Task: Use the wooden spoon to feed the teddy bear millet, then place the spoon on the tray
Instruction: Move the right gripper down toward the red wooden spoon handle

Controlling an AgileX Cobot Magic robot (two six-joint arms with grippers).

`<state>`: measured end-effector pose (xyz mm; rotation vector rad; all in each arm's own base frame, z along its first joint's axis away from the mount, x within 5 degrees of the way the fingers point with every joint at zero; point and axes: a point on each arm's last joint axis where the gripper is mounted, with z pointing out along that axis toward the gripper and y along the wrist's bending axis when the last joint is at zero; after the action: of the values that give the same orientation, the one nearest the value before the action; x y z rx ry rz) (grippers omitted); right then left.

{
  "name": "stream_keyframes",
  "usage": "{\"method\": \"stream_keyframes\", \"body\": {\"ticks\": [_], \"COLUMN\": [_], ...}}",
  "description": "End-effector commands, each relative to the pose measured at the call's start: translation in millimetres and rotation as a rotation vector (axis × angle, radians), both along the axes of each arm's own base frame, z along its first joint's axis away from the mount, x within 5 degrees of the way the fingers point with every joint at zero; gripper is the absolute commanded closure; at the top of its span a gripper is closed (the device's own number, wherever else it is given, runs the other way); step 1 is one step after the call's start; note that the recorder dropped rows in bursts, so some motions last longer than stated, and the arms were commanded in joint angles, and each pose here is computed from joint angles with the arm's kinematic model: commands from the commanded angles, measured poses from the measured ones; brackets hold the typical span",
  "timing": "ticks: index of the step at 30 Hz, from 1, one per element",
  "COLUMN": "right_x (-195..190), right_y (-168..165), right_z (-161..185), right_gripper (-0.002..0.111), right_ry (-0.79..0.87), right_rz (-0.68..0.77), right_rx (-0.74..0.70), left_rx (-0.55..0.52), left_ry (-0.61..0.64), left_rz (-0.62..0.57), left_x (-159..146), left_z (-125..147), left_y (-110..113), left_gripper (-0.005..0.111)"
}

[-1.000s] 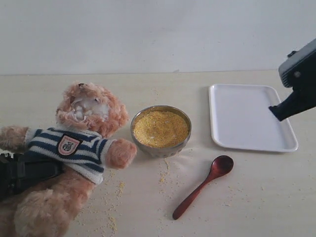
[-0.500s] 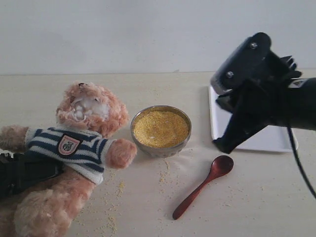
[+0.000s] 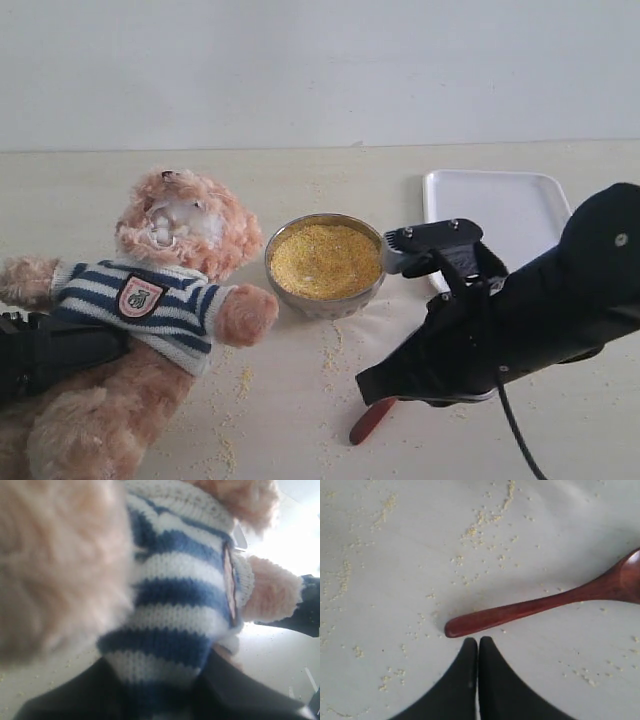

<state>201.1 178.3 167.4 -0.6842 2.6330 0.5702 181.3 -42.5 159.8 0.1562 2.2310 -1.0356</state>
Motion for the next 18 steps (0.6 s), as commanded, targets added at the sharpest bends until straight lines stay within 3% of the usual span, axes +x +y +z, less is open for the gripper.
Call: {"method": "stream_keyframes", "body": {"ticks": [1, 4, 7, 13, 18], "right_x": [-5.8, -9.9, -7.9, -0.9, -2.0], "right_y": [15.0, 24.8, 30.5, 30.5, 31.1], "right_z": [-18.8, -19.3, -16.2, -13.0, -20.5], "right_gripper": [0.109, 0.107, 0.099, 0.065, 0.061], "right_ry": [0.009, -0.041, -0.116, -0.176, -0.133], "right_rz": [0.025, 0.047, 0.05, 0.001, -0.006], "right_rx": [-0.032, -0.028, -0.017, 0.001, -0.011], "left_rx": [-0.023, -0.023, -0.023, -0.023, -0.023], "left_ry": [-0.017, -0.017, -0.017, -0.017, -0.017], "left_rz": [-0.014, -0.014, -0.014, -0.014, -0.014], "left_x": [-0.7, -0.7, -0.7, -0.7, -0.7], "left_z": [1.9, 1.9, 1.9, 1.9, 1.9], "left_y": [-1.5, -1.5, -1.5, -1.5, -1.5], "left_gripper": [0.102, 0.102, 0.102, 0.102, 0.102]}}
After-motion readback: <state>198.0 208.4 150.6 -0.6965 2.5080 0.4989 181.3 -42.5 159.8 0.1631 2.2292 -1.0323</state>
